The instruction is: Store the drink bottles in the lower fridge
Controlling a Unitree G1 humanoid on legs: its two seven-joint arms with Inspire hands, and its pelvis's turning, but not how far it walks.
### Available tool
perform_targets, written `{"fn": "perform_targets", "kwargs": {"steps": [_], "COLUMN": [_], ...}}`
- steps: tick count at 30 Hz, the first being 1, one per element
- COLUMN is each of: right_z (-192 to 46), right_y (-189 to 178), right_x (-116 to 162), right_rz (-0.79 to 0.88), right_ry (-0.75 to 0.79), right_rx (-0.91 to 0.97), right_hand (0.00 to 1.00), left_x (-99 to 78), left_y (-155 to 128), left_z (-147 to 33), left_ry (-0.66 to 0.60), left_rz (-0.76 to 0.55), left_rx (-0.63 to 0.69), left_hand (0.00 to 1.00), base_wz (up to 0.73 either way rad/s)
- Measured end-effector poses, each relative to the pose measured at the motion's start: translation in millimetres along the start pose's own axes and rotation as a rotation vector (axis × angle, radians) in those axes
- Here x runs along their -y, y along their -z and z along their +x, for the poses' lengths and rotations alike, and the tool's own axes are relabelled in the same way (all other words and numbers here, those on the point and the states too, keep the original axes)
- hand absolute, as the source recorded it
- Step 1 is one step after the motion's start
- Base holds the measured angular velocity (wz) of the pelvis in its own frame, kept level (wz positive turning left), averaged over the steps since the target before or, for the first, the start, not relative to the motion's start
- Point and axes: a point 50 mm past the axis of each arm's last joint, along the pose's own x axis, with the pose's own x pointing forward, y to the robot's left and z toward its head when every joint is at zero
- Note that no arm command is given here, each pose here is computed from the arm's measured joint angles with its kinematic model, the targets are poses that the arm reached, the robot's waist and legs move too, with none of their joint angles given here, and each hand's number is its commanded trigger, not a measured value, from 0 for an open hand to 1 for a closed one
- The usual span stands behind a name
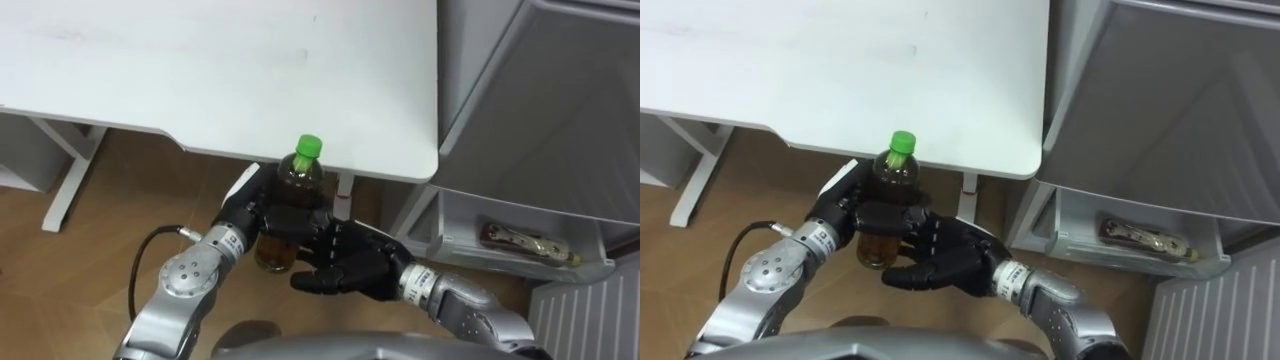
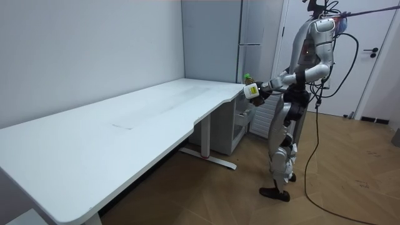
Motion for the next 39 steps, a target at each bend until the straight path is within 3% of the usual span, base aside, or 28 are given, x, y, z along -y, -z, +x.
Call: {"fn": "perform_targets", "kwargs": {"steps": [13,14,15,16,19,26,39], "right_z": [1,1,1,2,2,-1,-3], "right_y": [0,0,0,0,0,0,-1], "right_x": [-1,-2,-2,-2,-1,8,9], "right_rz": [0.038,0.037,0.037,0.039,0.058,0.058,0.048], "right_ry": [-0.003,-0.001,0.0,0.001,0.022,0.161,0.193], "right_rx": [0.027,0.027,0.028,0.03,0.039,0.036,0.043], "right_hand": [0.0,0.07,0.25,0.55,1.0,1.0,1.0], "left_x": [0.2,0.3,0.4,0.6,1.5,9.7,12.9], "left_y": [-2,-2,-2,-2,-2,-3,-3], "left_z": [0.4,0.4,0.5,0.5,0.6,1.3,1.6], "left_ry": [0.0,0.001,0.001,0.002,0.006,0.065,0.078], "left_rz": [0.002,0.002,0.002,0.002,0.003,-0.029,-0.058], "left_rx": [0.016,0.016,0.016,0.015,0.018,0.035,0.043], "left_hand": [1.0,1.0,1.0,1.0,1.0,1.0,1.0], "base_wz": [0.0,0.0,0.0,0.0,0.0,0.0,0.0]}}
